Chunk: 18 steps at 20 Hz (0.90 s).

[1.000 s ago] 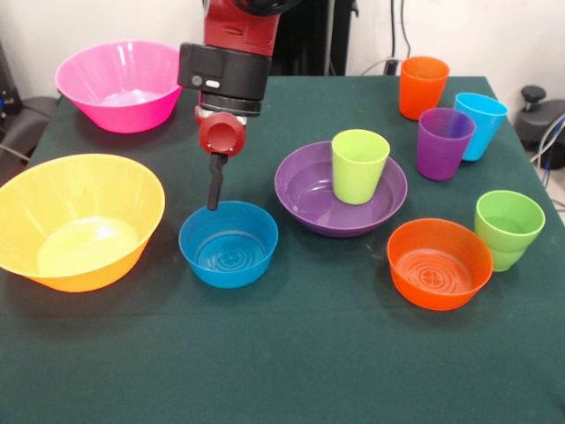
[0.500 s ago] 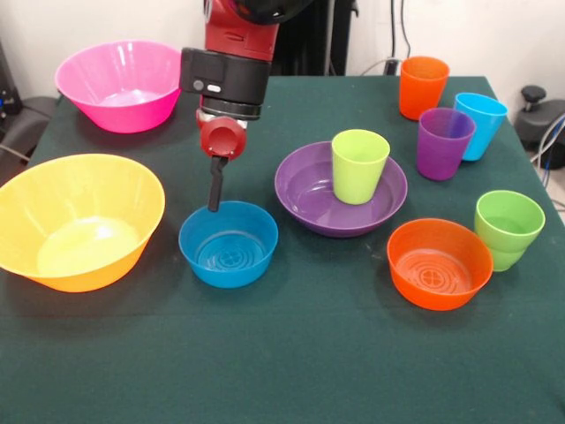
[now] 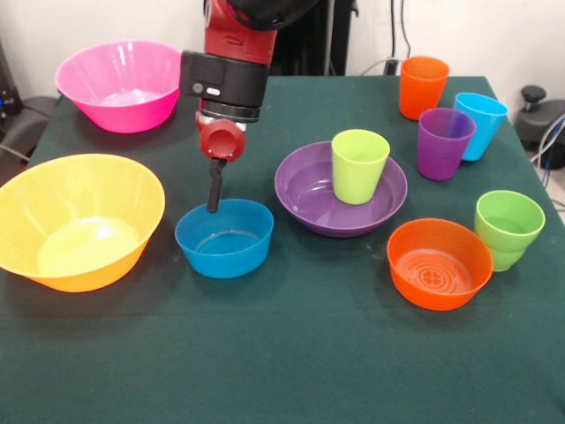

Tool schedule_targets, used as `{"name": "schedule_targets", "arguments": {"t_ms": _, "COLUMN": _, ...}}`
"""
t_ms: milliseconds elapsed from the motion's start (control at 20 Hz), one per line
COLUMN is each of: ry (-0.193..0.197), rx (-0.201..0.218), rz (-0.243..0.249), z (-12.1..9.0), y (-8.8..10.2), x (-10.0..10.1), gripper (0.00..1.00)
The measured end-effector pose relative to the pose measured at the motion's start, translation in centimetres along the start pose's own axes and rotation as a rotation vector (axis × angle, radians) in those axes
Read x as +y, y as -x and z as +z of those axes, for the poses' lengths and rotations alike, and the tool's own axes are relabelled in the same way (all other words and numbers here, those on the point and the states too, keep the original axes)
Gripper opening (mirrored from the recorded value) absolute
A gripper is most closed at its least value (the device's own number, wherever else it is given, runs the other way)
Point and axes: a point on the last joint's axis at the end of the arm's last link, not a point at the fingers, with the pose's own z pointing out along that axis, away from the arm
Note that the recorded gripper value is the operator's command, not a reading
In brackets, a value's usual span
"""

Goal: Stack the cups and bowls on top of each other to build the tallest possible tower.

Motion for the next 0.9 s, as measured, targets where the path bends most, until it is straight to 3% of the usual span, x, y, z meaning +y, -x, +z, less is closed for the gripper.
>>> {"name": "schedule_targets", "arguments": {"t_ms": 450, "ry": -0.058, "rx": -0.015, "rz": 0.091, "z": 0.8, "y": 1.1, "x": -0.6, "gripper": 1.00}}
{"name": "schedule_targets", "arguments": {"t_ms": 600, "ry": -0.086, "rx": -0.052, "rz": 0.142, "z": 1.1, "y": 2.0, "x": -0.8, "gripper": 1.00}}
{"name": "schedule_targets", "arguments": {"t_ms": 650, "ry": -0.084, "rx": -0.049, "rz": 0.139, "z": 1.1, "y": 2.0, "x": -0.7, "gripper": 1.00}}
{"name": "schedule_targets", "arguments": {"t_ms": 900, "ry": -0.123, "rx": -0.113, "rz": 0.197, "z": 1.4, "y": 3.5, "x": -1.3, "gripper": 1.00}}
